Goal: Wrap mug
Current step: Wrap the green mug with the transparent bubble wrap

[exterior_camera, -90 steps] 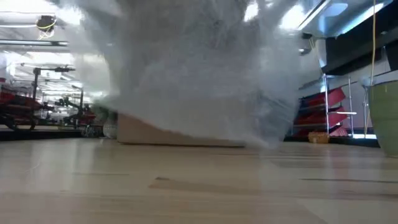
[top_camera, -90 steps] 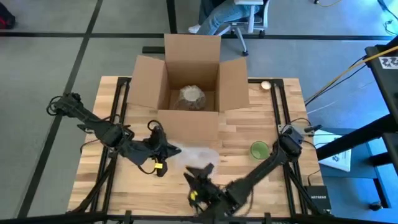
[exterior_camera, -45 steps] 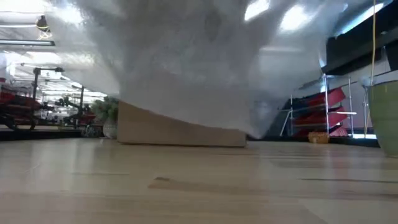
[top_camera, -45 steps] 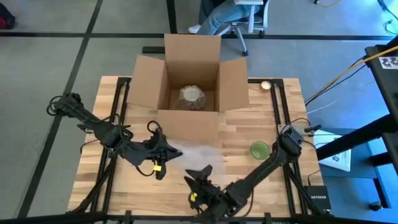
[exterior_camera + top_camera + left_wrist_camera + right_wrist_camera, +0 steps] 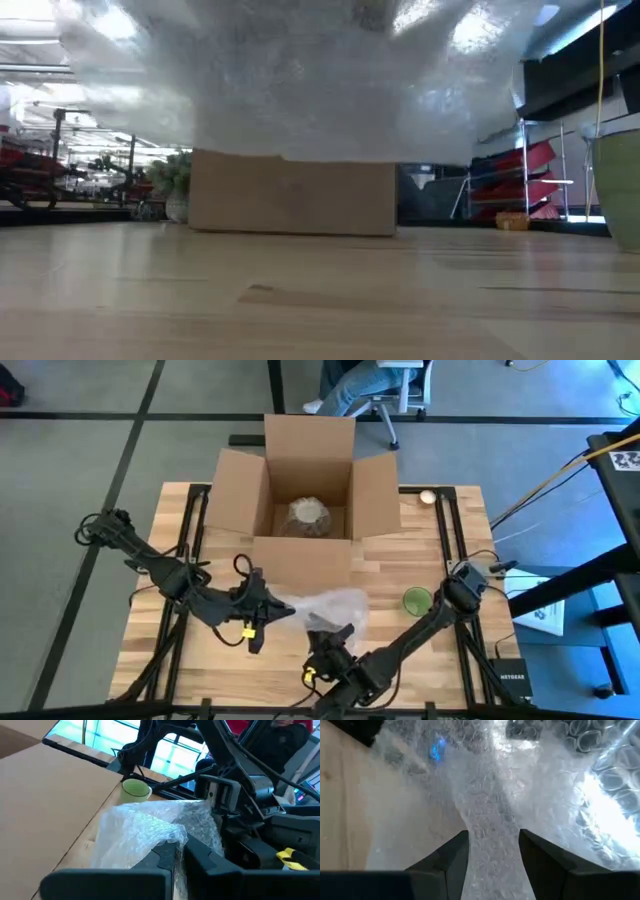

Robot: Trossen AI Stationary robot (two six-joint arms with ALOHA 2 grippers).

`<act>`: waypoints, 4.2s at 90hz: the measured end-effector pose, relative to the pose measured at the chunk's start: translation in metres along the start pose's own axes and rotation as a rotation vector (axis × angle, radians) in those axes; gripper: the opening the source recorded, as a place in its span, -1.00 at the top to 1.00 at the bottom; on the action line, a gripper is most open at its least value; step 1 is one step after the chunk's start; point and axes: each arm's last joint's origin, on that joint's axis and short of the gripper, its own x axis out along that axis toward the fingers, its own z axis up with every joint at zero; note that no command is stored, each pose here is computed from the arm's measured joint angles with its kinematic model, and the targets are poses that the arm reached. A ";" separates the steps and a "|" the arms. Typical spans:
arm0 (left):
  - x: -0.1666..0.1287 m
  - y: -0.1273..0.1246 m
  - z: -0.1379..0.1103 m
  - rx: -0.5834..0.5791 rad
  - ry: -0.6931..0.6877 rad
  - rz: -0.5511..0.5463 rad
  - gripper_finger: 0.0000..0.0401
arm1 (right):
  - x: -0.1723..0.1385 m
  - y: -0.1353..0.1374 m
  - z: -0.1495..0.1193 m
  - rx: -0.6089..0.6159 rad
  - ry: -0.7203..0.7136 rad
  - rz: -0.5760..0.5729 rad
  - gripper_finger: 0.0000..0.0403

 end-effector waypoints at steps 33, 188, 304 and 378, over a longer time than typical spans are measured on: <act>0.000 0.000 0.000 -0.002 0.001 -0.002 1.00 | 0.006 0.003 -0.002 -0.041 -0.003 0.079 0.95; 0.003 0.004 0.003 0.015 -0.026 0.038 1.00 | 0.006 -0.003 0.012 -0.240 0.015 -0.016 0.07; 0.003 0.019 -0.011 0.067 0.111 0.158 1.00 | -0.091 0.031 -0.026 0.143 0.104 1.169 1.00; -0.015 0.055 -0.039 0.041 0.407 0.488 0.87 | -0.171 0.034 -0.131 0.430 0.844 0.904 0.24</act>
